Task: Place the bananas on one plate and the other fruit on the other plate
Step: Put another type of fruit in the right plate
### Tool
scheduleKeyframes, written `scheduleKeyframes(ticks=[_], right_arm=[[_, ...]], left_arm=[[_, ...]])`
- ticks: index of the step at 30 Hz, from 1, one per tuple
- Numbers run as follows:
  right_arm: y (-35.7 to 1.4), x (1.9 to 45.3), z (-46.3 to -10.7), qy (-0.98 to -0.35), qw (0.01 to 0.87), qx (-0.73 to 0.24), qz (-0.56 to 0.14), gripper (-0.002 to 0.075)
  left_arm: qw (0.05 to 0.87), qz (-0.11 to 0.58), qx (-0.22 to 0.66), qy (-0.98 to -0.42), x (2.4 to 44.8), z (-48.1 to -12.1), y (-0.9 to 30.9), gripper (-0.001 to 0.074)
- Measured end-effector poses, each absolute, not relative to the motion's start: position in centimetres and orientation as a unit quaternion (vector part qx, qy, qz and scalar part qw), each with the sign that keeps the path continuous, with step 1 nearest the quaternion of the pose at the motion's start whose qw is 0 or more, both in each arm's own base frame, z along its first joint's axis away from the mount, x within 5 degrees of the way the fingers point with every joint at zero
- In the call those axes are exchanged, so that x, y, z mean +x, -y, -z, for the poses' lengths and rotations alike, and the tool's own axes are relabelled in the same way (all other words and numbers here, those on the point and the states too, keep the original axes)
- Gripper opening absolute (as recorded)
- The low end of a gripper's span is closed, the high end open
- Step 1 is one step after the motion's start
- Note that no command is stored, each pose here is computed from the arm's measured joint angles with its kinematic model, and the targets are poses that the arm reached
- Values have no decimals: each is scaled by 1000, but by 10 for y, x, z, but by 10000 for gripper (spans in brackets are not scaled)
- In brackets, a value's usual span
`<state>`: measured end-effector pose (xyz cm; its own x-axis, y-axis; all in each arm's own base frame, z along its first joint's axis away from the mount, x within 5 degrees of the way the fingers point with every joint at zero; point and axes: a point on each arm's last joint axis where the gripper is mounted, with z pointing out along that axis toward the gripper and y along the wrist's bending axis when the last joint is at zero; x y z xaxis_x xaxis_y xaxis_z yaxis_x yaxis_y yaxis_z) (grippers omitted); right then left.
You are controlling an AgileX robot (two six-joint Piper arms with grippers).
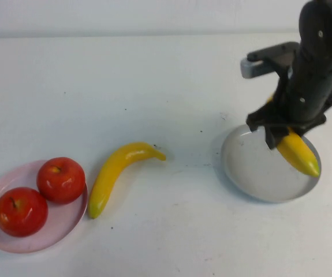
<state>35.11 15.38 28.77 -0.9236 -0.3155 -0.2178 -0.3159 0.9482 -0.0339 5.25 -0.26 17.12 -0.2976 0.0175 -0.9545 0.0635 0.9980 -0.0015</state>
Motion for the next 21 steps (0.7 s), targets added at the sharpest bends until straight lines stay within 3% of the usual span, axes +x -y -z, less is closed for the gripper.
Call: scheduleKeyframes(ticks=[4,16,18,21], right_arm=[[-129,348,-250,-990,58,-127,9,305],[-135,364,-219,-991,77,-107,-28,306],[-136,366,-213,-992,70,-106,-28,330],[-137,368,-206,-992,64,-105,-28,437]], left_arm=[[592,19,25,-805,52,-171,3,4],[592,19,25,-805,52,-171,3,4],[592,19,25,-805,52,-171,3,4],[592,19,25,-805,52,-171,3,4]])
